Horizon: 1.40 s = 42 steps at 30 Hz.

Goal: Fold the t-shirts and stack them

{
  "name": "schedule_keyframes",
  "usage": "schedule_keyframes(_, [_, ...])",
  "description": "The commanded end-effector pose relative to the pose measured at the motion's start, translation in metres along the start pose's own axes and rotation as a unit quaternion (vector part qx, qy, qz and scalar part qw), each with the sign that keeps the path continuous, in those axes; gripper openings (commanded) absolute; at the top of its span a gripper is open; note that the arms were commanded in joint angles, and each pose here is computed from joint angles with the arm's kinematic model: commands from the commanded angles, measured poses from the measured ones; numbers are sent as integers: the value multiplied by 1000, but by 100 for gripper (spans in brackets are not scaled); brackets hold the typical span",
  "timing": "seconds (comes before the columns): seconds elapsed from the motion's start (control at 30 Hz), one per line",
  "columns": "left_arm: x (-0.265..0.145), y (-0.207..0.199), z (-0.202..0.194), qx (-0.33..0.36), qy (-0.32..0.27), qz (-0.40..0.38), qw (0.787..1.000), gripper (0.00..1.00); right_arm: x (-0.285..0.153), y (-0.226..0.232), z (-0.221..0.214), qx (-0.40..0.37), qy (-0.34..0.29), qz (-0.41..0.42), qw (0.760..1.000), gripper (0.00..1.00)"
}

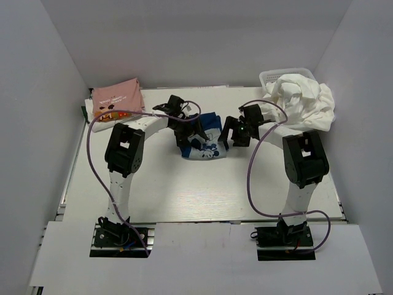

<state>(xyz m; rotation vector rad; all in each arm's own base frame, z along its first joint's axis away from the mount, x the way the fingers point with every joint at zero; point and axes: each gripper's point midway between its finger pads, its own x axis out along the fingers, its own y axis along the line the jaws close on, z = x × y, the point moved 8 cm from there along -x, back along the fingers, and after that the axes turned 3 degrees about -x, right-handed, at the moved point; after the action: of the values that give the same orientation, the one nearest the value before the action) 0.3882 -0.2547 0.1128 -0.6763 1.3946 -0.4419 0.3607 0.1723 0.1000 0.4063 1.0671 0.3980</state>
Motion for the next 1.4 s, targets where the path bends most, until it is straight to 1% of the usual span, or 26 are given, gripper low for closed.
schedule_keyframes(0.0, [-19,26,-10,4,-12,91,996,100,-6,1,-12,-39,15,-14,999,90])
schedule_keyframes(0.07, [-27,9,-1,33,-31,86,995,100,-12,7,-12,-53,15,-13,998,90])
schedule_keyframes(0.1, [-39,-10,4,67,-54,77,993,100,-17,13,-9,-63,8,-11,998,90])
schedule_keyframes(0.2, [-65,-33,10,106,-90,62,988,100,-36,30,1,-93,-22,0,995,90])
schedule_keyframes(0.23, [-81,-44,8,122,-106,51,986,100,-38,34,2,-107,-26,2,994,90])
schedule_keyframes(0.3, [-98,-52,10,137,-145,60,978,100,-45,45,13,-124,-48,2,991,90])
schedule_keyframes(0.37, [-118,-48,16,132,-185,76,971,100,-45,50,17,-140,-55,1,989,90])
schedule_keyframes(0.47, [-118,-36,24,132,-204,119,963,100,-39,62,37,-149,-74,-5,986,90])
schedule_keyframes(0.57, [-120,-38,45,124,-211,121,962,100,-32,72,60,-142,-97,-9,985,90])
schedule_keyframes(0.6, [-105,-23,58,109,-201,140,963,100,-30,74,63,-140,-98,-10,985,90])
schedule_keyframes(0.63, [-98,-22,64,98,-198,141,965,99,-14,67,62,-134,-81,-20,987,90])
schedule_keyframes(0.67, [-103,-30,76,101,-207,123,965,94,-18,79,80,-134,-106,-11,985,90])
schedule_keyframes(0.7, [-100,-27,86,97,-211,124,965,92,-13,79,83,-132,-104,-13,986,90])
schedule_keyframes(0.73, [-81,-16,94,91,-200,132,967,89,-6,81,92,-127,-108,-13,986,89])
schedule_keyframes(0.77, [-85,-21,107,95,-218,122,964,85,2,79,96,-118,-98,-22,988,87])
schedule_keyframes(0.8, [-80,-20,111,95,-219,122,963,81,0,85,109,-120,-112,-21,986,86])
schedule_keyframes(0.83, [-74,-20,116,97,-220,116,964,77,15,79,106,-117,-99,-31,988,84])
schedule_keyframes(0.87, [-70,-14,126,95,-226,115,963,72,23,76,110,-112,-94,-40,988,80])
schedule_keyframes(0.93, [-65,-14,129,98,-228,106,963,70,32,73,116,-99,-92,-42,990,74])
schedule_keyframes(0.97, [-56,-7,130,97,-224,108,964,70,40,76,117,-98,-86,-35,991,64])
schedule_keyframes(1.0, [-51,-2,130,94,-219,112,965,69,41,75,116,-94,-82,-37,991,59])
schedule_keyframes(1.03, [-50,-4,129,95,-213,104,967,64,43,75,117,-95,-82,-35,991,52])
schedule_keyframes(1.07, [-45,0,129,94,-206,103,969,52,46,75,116,-94,-79,-30,992,33])
schedule_keyframes(1.17, [-45,-1,130,96,-210,101,968,24,45,78,118,-95,-82,-19,992,7])
schedule_keyframes(1.2, [-49,-4,130,97,-214,98,967,1,41,79,120,-95,-87,-20,991,0])
schedule_keyframes(1.37, [-85,-25,130,119,-249,86,957,0,8,95,133,-118,-139,-18,983,0])
